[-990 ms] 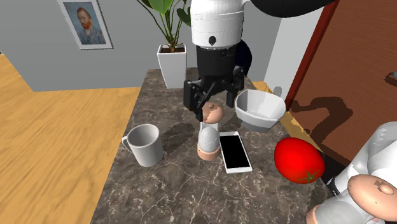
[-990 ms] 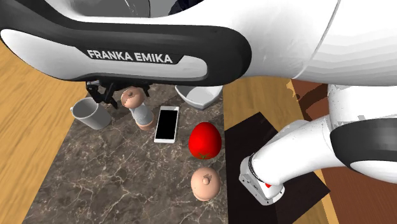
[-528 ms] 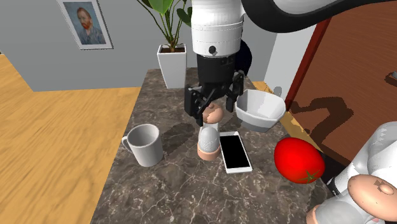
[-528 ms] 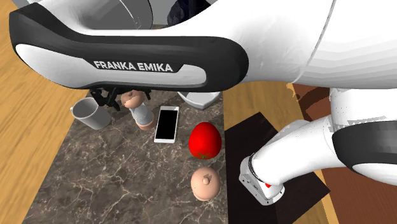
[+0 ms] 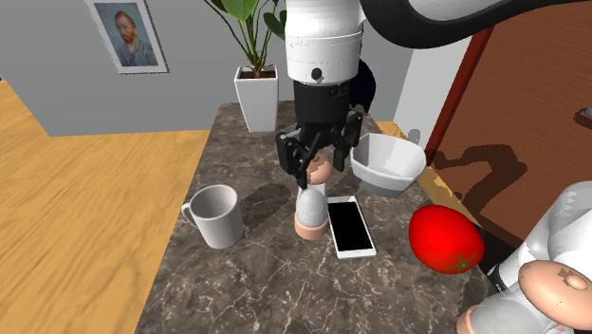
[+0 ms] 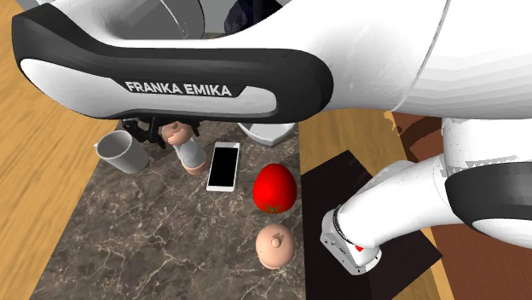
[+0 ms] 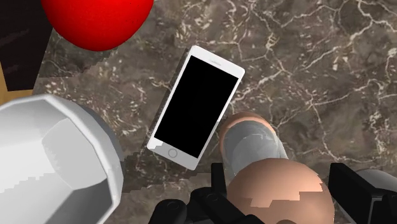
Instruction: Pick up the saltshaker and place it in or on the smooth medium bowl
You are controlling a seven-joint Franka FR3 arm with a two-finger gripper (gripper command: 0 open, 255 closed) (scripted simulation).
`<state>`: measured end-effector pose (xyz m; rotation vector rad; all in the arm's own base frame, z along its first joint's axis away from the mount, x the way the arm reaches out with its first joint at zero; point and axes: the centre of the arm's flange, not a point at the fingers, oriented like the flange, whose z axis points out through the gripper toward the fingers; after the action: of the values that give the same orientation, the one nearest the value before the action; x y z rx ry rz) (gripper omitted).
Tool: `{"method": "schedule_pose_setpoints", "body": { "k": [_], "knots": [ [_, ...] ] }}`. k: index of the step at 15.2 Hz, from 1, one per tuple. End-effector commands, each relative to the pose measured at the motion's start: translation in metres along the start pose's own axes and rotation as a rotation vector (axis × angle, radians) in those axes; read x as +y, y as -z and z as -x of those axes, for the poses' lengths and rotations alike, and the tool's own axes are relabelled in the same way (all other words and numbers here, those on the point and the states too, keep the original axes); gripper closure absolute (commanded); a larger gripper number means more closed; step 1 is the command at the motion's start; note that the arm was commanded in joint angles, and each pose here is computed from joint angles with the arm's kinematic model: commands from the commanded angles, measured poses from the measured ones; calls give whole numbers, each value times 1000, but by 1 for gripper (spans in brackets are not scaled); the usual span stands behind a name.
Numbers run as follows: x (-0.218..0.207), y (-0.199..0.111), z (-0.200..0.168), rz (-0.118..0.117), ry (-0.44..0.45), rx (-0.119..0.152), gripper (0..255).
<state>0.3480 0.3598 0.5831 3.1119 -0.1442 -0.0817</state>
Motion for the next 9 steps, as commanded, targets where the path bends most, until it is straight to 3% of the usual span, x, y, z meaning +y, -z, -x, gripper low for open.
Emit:
{"method": "schedule_pose_setpoints", "body": {
  "k": [1, 4, 9],
  "knots": [
    [0, -1, 0, 0, 0, -1, 255],
    [0, -1, 0, 0, 0, -1, 255],
    [1, 26, 1, 0, 0, -1, 255]
  ]
}}
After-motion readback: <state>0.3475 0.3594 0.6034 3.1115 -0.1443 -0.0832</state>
